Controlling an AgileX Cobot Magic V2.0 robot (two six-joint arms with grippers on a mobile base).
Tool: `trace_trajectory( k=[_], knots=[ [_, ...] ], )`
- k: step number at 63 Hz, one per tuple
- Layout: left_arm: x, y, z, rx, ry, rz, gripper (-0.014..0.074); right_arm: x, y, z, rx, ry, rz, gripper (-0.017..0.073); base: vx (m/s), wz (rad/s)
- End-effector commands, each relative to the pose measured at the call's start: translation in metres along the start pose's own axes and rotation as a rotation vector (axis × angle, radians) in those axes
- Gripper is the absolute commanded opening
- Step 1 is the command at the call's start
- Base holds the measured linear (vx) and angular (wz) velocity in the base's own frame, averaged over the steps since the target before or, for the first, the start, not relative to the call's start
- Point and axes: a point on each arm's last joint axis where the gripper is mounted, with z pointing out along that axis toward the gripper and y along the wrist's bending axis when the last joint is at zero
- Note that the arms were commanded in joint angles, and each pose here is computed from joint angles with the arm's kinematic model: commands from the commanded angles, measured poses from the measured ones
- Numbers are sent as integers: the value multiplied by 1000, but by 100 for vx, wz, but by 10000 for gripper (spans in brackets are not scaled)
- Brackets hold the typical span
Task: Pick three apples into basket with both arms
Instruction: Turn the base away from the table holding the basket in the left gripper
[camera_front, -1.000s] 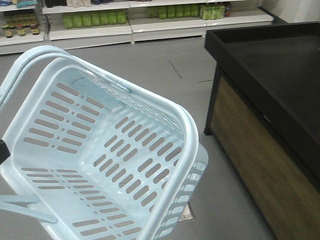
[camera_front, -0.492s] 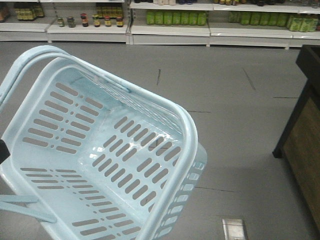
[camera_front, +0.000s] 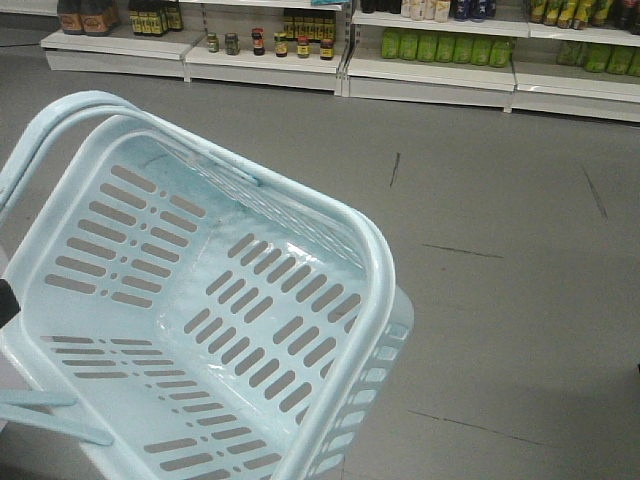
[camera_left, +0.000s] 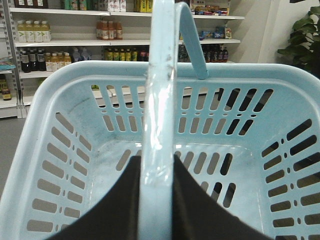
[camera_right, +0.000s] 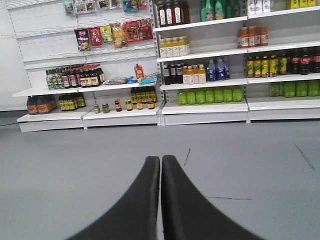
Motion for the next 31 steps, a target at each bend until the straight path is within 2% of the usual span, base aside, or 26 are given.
trace_trajectory(
  k=[1, 16, 31],
  knots=[
    [-16, 2, -3, -32, -103, -47, -6, -3, 1, -1, -9, -70, -10, -5, 22, 18],
    [-16, 2, -3, -32, -103, -47, -6, -3, 1, -1, -9, -70, -10, -5, 25, 9],
    [-16, 2, -3, -32, -103, -47, -6, -3, 1, -1, -9, -70, -10, -5, 29, -6]
  ],
)
